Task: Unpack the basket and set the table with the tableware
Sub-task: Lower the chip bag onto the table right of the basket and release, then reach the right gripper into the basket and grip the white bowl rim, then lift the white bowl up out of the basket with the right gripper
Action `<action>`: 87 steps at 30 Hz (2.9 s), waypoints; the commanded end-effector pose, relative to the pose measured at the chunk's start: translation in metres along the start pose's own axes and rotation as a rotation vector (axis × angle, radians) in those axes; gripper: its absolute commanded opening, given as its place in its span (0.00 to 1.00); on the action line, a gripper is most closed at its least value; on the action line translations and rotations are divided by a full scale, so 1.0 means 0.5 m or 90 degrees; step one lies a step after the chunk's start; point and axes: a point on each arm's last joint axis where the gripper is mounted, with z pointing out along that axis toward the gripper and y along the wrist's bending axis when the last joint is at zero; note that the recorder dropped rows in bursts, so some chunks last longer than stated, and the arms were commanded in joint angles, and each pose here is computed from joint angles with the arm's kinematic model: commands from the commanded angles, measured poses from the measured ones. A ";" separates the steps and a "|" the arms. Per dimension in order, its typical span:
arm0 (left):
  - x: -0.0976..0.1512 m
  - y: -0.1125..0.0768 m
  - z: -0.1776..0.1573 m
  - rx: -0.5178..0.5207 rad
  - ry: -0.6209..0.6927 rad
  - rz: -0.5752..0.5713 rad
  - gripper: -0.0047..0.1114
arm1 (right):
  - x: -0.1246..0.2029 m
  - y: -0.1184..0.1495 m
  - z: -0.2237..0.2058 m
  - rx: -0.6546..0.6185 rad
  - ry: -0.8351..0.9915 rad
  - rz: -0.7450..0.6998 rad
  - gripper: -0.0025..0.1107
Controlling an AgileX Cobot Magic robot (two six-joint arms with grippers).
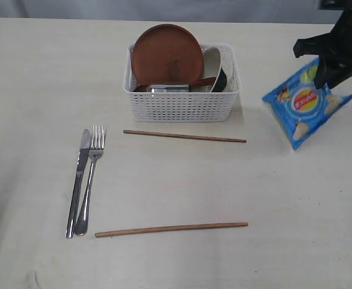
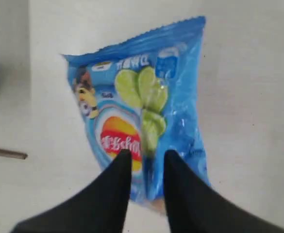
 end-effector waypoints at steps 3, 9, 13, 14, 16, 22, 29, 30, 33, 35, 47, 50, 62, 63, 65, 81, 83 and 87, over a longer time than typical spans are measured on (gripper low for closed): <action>0.000 0.000 0.000 -0.001 -0.003 -0.001 0.04 | 0.000 -0.009 0.023 -0.003 0.005 -0.005 0.54; 0.000 0.000 0.000 -0.001 -0.003 -0.001 0.04 | -0.026 0.044 -0.038 -0.034 -0.054 -0.107 0.54; 0.000 0.000 0.000 -0.001 -0.003 -0.001 0.04 | -0.045 0.116 -0.102 -0.085 -0.127 -0.143 0.54; 0.000 0.000 0.000 -0.001 -0.003 -0.001 0.04 | -0.050 0.136 -0.118 -0.098 -0.141 -0.117 0.54; 0.000 0.000 0.000 -0.001 -0.003 -0.001 0.04 | -0.054 0.173 -0.135 -0.105 -0.155 -0.094 0.54; 0.000 0.000 0.000 -0.001 -0.003 -0.001 0.04 | -0.060 0.276 -0.134 0.048 -0.140 -0.128 0.51; 0.000 0.000 0.000 -0.001 -0.003 -0.001 0.04 | -0.078 0.391 -0.047 0.109 -0.101 -0.136 0.51; 0.000 0.000 0.000 -0.001 -0.003 -0.001 0.04 | -0.090 0.402 -0.024 0.110 -0.097 -0.125 0.51; 0.000 0.000 0.000 -0.001 -0.003 -0.001 0.04 | -0.108 0.408 0.016 0.123 -0.092 -0.097 0.51; 0.000 0.000 0.000 -0.001 -0.003 -0.001 0.04 | -0.109 0.409 0.031 0.130 -0.085 -0.093 0.47; 0.000 0.000 0.000 -0.001 -0.003 -0.001 0.04 | -0.119 0.398 0.075 0.192 -0.078 -0.125 0.03; 0.000 0.000 0.000 -0.001 -0.003 -0.001 0.04 | -0.123 0.397 0.069 0.197 -0.087 -0.128 0.02; 0.000 0.000 0.000 -0.001 -0.003 -0.001 0.04 | -0.137 0.397 0.005 0.197 -0.145 -0.136 0.02; 0.000 0.000 0.000 -0.001 -0.003 -0.001 0.04 | -0.136 0.397 0.001 0.196 -0.147 -0.135 0.02; 0.000 0.000 0.000 -0.001 -0.003 -0.001 0.04 | -0.136 0.394 -0.012 0.197 -0.156 -0.137 0.02; 0.000 0.000 0.000 -0.001 -0.003 -0.001 0.04 | -0.124 0.397 -0.077 0.149 -0.177 -0.154 0.02; 0.000 0.000 0.000 -0.001 -0.003 -0.001 0.04 | -0.120 0.400 -0.086 0.135 -0.177 -0.163 0.02; 0.000 0.000 0.000 -0.001 -0.003 -0.001 0.04 | -0.118 0.393 -0.113 0.145 -0.199 -0.167 0.02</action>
